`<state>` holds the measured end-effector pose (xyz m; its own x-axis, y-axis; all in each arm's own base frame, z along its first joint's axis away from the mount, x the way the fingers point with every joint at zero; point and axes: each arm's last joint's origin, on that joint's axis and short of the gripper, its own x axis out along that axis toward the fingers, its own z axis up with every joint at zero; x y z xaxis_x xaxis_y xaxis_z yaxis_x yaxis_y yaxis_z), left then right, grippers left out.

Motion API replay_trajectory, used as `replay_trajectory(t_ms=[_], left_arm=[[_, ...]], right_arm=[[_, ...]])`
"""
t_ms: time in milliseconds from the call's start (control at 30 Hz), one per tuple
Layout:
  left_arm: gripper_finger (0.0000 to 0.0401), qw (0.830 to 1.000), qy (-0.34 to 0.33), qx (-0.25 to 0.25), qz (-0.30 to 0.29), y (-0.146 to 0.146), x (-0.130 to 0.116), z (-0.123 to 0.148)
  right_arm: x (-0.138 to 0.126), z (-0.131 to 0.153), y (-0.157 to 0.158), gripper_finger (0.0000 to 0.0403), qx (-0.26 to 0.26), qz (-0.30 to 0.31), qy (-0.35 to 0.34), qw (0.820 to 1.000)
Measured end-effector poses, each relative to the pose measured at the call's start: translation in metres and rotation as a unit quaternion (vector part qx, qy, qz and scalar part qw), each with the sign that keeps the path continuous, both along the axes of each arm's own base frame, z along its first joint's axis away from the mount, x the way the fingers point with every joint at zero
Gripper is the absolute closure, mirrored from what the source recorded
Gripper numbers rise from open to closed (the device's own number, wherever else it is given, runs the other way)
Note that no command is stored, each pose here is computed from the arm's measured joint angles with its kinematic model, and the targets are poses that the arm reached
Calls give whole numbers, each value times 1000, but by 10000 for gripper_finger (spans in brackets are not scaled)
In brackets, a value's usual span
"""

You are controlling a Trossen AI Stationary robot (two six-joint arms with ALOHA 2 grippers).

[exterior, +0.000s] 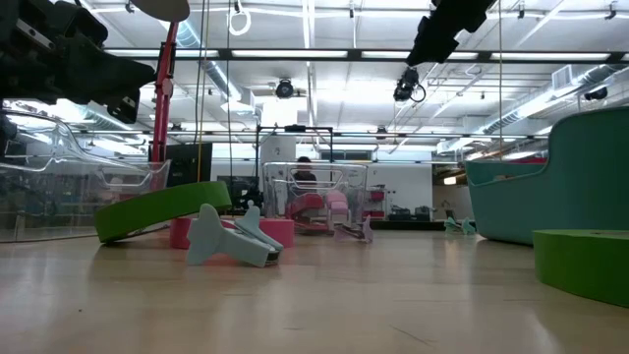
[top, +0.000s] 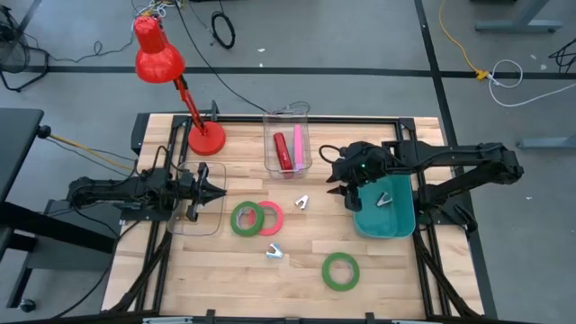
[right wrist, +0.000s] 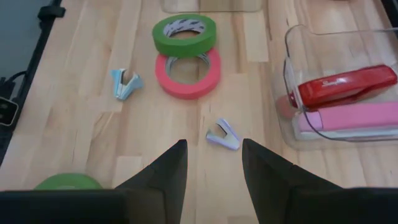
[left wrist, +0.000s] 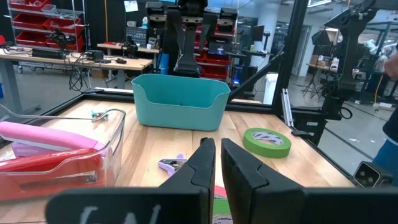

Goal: Pick and place Stapler, Stapler remover, tape
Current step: Put the purple staple remover into the blue bin

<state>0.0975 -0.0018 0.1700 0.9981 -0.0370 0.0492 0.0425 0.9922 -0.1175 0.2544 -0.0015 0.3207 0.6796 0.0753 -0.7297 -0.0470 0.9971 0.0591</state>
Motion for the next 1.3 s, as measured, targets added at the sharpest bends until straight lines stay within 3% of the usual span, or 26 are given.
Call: replay_trajectory(t_ms=[567,933,1133,1300], left_arm=[[371,1000,0,0,0,0,0,0],[371,1000,0,0,0,0,0,0],[371,1000,0,0,0,0,0,0],[371,1000,0,0,0,0,0,0]], right_arm=[[7,2,7,248,-23,9,-30,999],[29,-24,8,248,-42,31,18,998],[43,-47,10,248,-58,112,57,990],[51,-63,10,248,-111,186,76,973]])
